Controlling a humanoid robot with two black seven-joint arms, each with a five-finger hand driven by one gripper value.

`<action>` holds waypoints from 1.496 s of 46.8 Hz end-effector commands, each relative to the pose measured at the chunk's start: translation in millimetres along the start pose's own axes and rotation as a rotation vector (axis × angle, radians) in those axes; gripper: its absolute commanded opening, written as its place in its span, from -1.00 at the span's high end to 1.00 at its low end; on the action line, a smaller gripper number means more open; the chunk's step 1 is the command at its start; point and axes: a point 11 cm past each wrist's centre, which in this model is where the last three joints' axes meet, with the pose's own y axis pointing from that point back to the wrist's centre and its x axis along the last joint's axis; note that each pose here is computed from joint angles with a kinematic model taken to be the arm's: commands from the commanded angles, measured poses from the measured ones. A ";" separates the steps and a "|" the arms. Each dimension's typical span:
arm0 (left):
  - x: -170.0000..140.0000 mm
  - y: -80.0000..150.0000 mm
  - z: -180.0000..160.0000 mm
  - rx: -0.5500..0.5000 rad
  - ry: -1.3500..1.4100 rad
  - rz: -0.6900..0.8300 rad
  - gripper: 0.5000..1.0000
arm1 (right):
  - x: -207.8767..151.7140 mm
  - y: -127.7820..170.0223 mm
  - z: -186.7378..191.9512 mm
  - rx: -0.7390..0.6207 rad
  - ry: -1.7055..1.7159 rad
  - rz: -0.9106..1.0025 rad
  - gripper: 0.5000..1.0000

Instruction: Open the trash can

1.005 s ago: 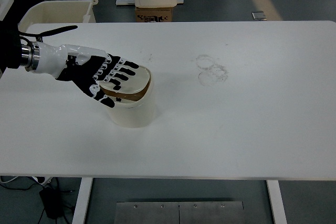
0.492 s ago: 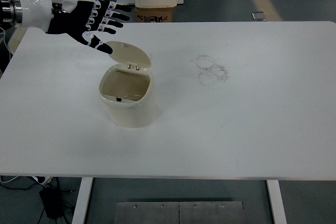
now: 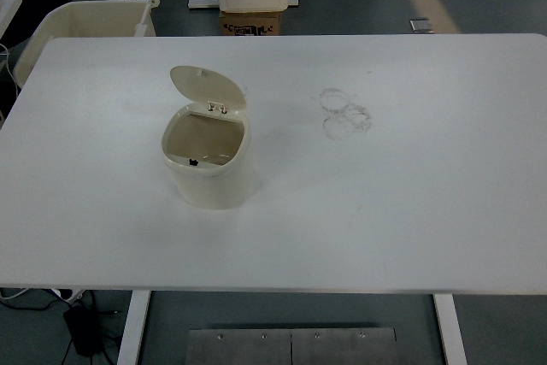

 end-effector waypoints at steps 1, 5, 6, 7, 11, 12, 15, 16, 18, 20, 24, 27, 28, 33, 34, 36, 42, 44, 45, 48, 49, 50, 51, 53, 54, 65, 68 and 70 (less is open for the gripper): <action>22.6 2.8 1.8 -0.074 0.067 0.067 -1.00 | 0.0 0.0 0.0 0.000 0.000 0.000 -0.97; 40.4 5.8 -3.1 -0.139 0.149 0.120 -1.00 | 0.1 0.4 0.8 -0.002 0.000 0.000 -0.97; 45.4 7.3 -5.4 -0.153 0.172 0.135 -1.00 | 0.1 0.4 0.8 -0.002 0.000 0.000 -0.97; 49.7 8.6 -10.1 -0.162 0.198 0.148 -1.00 | 0.1 0.4 0.8 -0.002 0.000 0.000 -0.97; 65.4 14.7 -29.3 -0.200 0.301 0.199 -1.00 | 0.2 0.4 0.8 -0.002 -0.001 0.001 -0.97; 68.9 16.7 -34.8 -0.207 0.326 0.211 -1.00 | 0.1 0.4 0.8 -0.002 0.000 0.000 -0.97; 81.6 26.4 -50.7 -0.236 0.391 0.255 -1.00 | 0.2 0.4 0.8 -0.002 -0.001 0.001 -0.97; 85.4 29.7 -57.0 -0.246 0.409 0.271 -1.00 | 0.2 0.4 0.8 -0.002 -0.001 0.001 -0.97; 92.7 36.9 -66.3 -0.276 0.438 0.302 -1.00 | 0.2 0.4 0.8 -0.002 -0.001 0.001 -0.97; 96.3 40.8 -77.0 -0.301 0.466 0.323 -1.00 | 0.2 0.4 0.8 -0.002 -0.001 0.001 -0.97; 101.2 49.2 -99.6 -0.323 0.518 0.359 -1.00 | 0.2 0.4 0.8 -0.002 -0.001 0.001 -0.97; 104.9 57.0 -117.1 -0.324 0.554 0.387 -1.00 | 0.2 0.4 0.8 -0.002 -0.001 0.001 -0.97; 105.6 59.2 -122.1 -0.325 0.566 0.395 -1.00 | 0.2 0.4 0.8 -0.002 -0.001 0.001 -0.97; 103.3 62.0 -151.3 -0.311 0.622 0.420 -1.00 | 0.2 0.4 0.8 -0.002 -0.001 0.001 -0.97; 103.7 64.0 -156.8 -0.306 0.630 0.428 -1.00 | 0.2 0.4 0.8 -0.002 -0.001 0.001 -0.97; 104.5 68.6 -168.2 -0.296 0.645 0.445 -1.00 | 0.2 0.4 0.8 -0.002 -0.001 0.001 -0.97; 105.4 81.2 -195.5 -0.271 0.679 0.486 -1.00 | 0.2 0.4 0.8 -0.002 -0.001 0.001 -0.97; 104.6 84.3 -204.0 -0.263 0.690 0.496 -1.00 | 0.2 0.4 0.8 -0.002 -0.001 0.001 -0.97; 103.9 84.9 -207.8 -0.259 0.695 0.500 -1.00 | 0.2 0.4 0.8 -0.002 -0.001 0.001 -0.97; 100.7 85.3 -218.1 -0.250 0.714 0.505 -1.00 | 0.3 0.8 1.6 -0.003 -0.002 0.001 -0.97; 100.5 86.2 -221.0 -0.248 0.719 0.509 -1.00 | 0.3 0.8 1.6 -0.003 -0.002 0.001 -0.97; 100.6 87.8 -223.6 -0.246 0.722 0.514 -1.00 | 0.2 0.4 0.8 -0.002 -0.001 0.001 -0.97; 100.8 89.9 -226.5 -0.245 0.727 0.520 -1.00 | 0.3 0.8 1.6 -0.003 -0.002 0.001 -0.97; 101.4 92.6 -230.4 -0.248 0.739 0.530 -1.00 | 0.3 0.8 1.6 -0.003 -0.002 0.001 -0.97; 101.0 92.9 -232.6 -0.250 0.749 0.533 -1.00 | 0.3 0.8 1.6 -0.003 -0.002 0.001 -0.97; 93.9 90.5 -248.3 -0.242 0.791 0.539 -1.00 | 0.2 0.4 0.8 -0.002 -0.001 0.001 -0.97; 93.3 91.4 -250.7 -0.237 0.793 0.540 -1.00 | 0.2 0.4 0.8 -0.002 -0.001 0.001 -0.97; 93.3 91.4 -250.7 -0.237 0.793 0.540 -1.00 | 0.2 0.4 0.8 -0.002 -0.001 0.001 -0.97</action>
